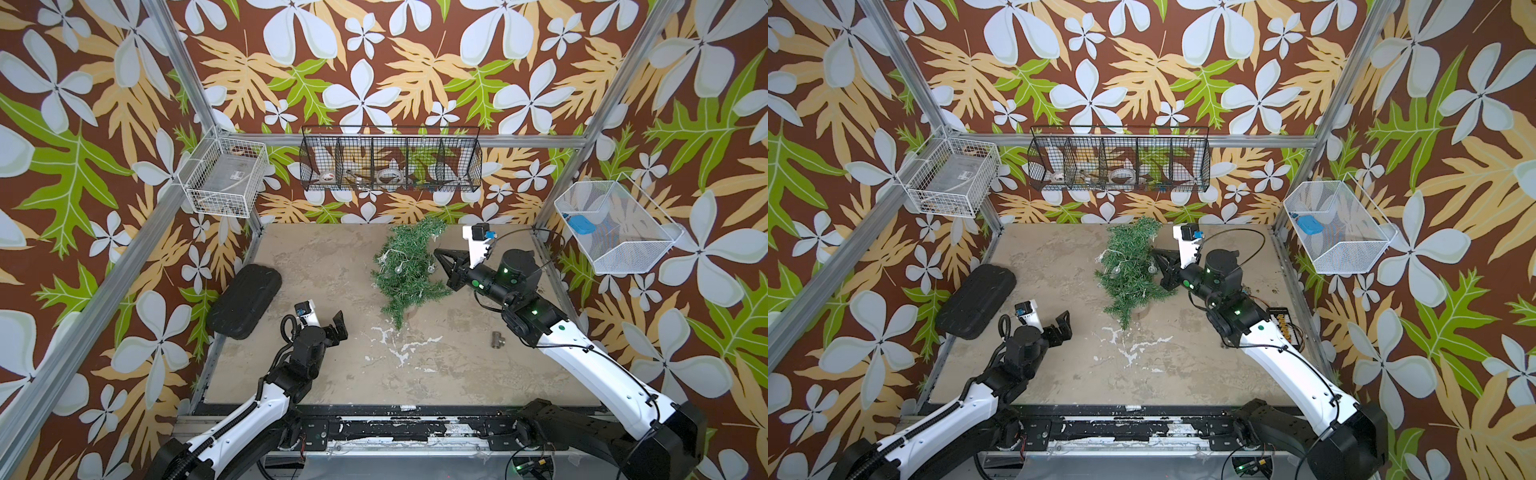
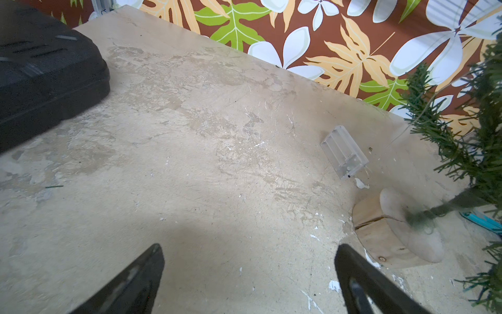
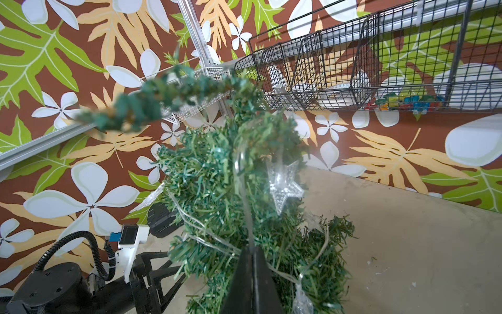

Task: Remove string lights from the small christmas tree
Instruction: Pick up the light string from the Christmas tree.

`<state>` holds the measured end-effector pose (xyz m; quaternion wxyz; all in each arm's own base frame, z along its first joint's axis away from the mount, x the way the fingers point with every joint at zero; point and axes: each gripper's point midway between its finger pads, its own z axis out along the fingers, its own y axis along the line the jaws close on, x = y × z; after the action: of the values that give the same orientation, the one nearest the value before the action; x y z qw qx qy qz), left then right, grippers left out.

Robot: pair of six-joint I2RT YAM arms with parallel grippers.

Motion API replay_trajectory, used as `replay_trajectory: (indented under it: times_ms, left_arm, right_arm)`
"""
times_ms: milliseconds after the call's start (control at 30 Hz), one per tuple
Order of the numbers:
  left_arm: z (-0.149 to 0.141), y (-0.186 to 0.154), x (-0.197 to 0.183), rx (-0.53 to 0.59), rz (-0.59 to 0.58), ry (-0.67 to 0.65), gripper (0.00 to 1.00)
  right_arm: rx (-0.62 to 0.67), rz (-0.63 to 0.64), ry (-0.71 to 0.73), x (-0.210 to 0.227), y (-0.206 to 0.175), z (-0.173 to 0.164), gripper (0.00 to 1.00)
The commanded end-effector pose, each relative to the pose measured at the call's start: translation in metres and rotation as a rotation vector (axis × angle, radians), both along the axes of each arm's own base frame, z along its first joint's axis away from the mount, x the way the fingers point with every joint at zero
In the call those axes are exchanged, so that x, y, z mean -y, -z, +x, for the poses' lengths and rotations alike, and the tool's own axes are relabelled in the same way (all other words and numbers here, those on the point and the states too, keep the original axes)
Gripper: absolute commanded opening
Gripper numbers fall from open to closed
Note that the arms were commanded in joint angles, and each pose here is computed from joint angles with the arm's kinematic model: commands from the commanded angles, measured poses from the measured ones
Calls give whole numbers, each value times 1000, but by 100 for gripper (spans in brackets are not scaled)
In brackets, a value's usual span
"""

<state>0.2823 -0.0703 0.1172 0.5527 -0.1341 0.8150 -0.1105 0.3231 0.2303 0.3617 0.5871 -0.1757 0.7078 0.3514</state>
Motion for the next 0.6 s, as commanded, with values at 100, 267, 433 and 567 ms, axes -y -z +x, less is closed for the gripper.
replay_trajectory:
  times_ms: [100,267,433,567]
  left_arm:
    - [1,-3,-2,19,-12,-15,100]
    - [1,-3,-2,18,-14,-17,100]
    - [2,-2,-1,16,-12,-14,100]
    - [2,0,0,1,-10,-9,100]
  right_arm:
    - [42,-18,47,13,-14,-7,0]
    - [95,-6,84,23,-40,-12,0]
    - [82,-69,144,25,-60,7,0]
    - [61,-87,194,30,-69,30,0]
